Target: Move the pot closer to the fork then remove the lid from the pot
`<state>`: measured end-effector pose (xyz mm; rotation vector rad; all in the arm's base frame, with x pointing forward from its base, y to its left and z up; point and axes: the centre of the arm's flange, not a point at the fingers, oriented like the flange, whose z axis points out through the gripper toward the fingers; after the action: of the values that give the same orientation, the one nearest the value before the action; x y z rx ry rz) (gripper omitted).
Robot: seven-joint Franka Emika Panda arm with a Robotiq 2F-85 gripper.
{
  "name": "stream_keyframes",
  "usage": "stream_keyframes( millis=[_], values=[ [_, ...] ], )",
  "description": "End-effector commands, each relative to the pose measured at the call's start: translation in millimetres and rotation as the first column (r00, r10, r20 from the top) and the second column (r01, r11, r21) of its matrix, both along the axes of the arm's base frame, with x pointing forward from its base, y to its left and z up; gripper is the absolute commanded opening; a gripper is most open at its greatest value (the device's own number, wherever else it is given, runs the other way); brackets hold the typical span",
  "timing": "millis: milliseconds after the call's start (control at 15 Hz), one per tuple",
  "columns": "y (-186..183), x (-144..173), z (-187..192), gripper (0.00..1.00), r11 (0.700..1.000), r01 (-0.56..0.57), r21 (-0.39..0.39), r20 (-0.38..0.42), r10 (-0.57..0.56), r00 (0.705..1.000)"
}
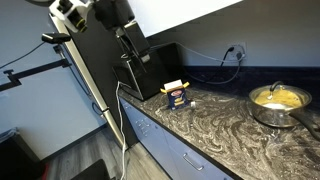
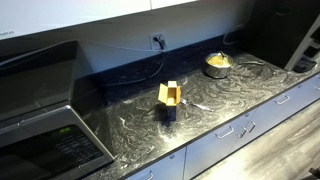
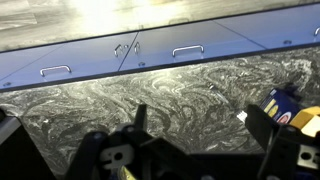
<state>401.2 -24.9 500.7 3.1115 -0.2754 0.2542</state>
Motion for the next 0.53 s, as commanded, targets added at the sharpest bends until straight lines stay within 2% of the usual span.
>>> stream_keyframes(
  millis=[0, 267, 467],
  values=[
    [-19, 46, 1, 1.0, 0.98, 0.2, 0.019, 0.03, -0.2, 0.979],
    [-54, 94, -13, 1.0, 0.911, 0.41, 0.05, 0.009, -0.411, 0.912],
    [-89, 128, -35, 1.0, 0.829, 0.556, 0.059, -0.036, -0.555, 0.831]
  ],
)
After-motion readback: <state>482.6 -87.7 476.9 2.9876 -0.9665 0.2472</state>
